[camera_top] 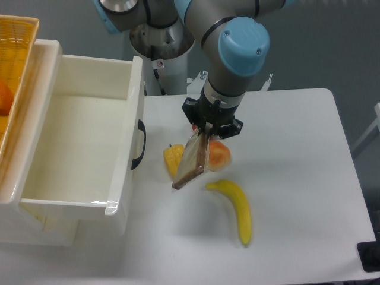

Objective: Place the toast in the upper white drawer
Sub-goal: 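Lift the bagged toast slice upward off the table with the gripper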

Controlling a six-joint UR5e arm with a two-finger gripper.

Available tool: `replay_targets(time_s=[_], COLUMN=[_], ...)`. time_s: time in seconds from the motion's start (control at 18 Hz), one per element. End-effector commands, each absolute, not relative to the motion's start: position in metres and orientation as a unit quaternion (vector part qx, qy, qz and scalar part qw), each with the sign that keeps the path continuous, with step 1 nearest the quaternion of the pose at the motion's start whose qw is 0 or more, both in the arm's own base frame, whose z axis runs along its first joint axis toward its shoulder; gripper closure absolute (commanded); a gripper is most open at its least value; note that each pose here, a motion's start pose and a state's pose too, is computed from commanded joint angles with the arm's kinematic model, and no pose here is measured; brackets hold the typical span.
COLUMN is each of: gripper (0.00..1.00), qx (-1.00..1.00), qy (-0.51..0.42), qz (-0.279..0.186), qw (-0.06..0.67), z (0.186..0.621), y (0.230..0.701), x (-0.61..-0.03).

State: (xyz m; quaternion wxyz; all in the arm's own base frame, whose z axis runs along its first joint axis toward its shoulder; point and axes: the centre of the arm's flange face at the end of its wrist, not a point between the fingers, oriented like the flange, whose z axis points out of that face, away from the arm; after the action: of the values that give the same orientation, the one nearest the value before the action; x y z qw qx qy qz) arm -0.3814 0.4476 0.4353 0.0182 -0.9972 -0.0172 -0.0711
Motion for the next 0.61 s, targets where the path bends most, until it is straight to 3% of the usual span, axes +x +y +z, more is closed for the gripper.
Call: replay_targets(time_s=[0.61], gripper=[0.75], qx=[-0.995], qy=[-0.064], qz=[-0.076], qw=[0.031], z=[0.444], y=[0.439], x=[-0.385])
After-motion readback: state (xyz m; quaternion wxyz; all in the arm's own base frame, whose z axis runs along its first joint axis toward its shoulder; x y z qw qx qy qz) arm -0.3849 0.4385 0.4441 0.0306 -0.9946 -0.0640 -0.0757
